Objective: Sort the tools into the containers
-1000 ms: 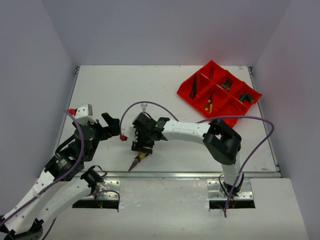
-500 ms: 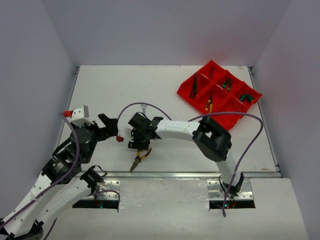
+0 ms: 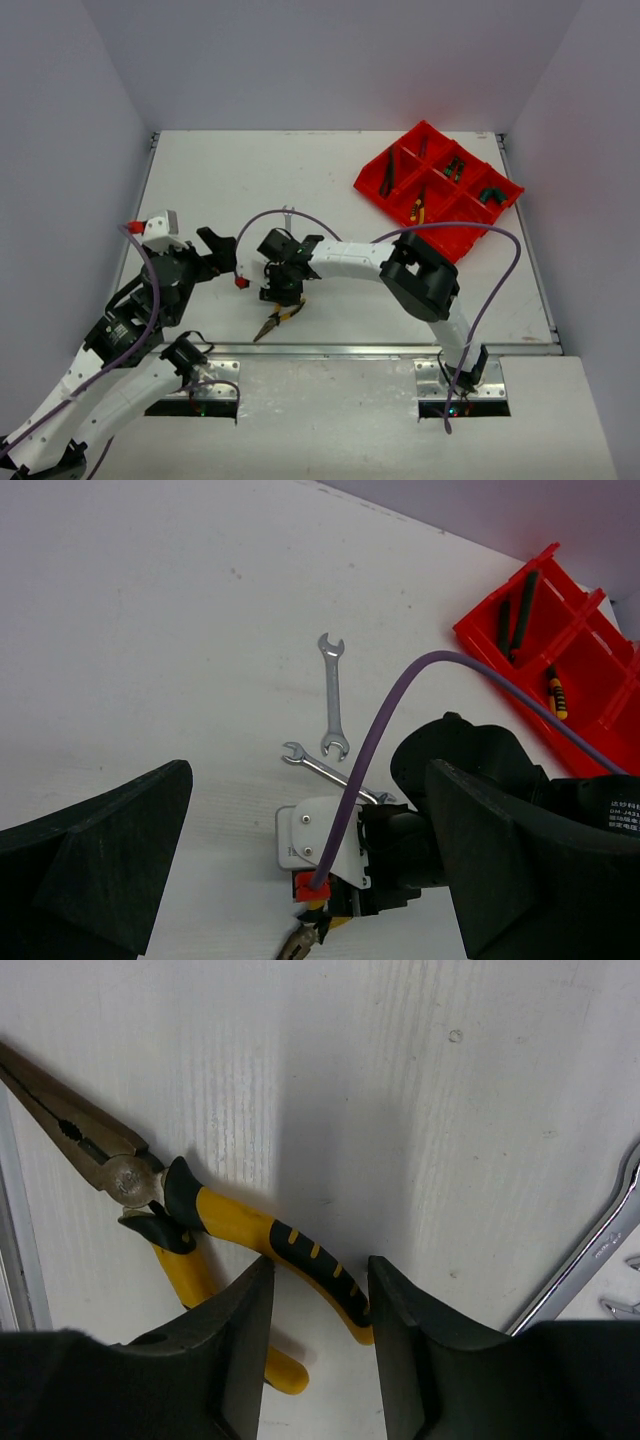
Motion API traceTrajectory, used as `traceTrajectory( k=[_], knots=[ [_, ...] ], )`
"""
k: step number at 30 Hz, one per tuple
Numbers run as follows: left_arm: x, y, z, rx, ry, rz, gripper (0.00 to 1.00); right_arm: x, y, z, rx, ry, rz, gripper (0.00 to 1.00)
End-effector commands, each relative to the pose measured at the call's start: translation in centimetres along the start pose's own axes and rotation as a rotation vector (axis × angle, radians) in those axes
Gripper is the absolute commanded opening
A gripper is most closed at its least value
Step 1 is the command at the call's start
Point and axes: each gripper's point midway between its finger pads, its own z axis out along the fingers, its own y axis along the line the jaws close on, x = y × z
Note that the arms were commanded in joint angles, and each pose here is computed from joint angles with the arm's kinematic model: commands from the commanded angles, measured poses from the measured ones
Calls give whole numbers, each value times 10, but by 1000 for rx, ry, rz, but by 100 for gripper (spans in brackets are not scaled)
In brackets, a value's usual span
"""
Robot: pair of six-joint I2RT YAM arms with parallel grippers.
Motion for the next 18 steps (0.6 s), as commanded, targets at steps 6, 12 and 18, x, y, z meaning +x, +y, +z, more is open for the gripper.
traceTrajectory(
  k=[6, 12, 18],
  knots=[
    [-10, -6, 1, 19, -25, -15, 100, 33, 3, -8, 90, 67, 79, 0],
    [-9, -6, 1, 22, -20, -12, 100, 54, 14, -24, 155, 74, 228, 1],
    [-12, -6, -2, 25, -34, -22, 100, 64, 20, -13, 172, 111, 403, 32]
  ],
)
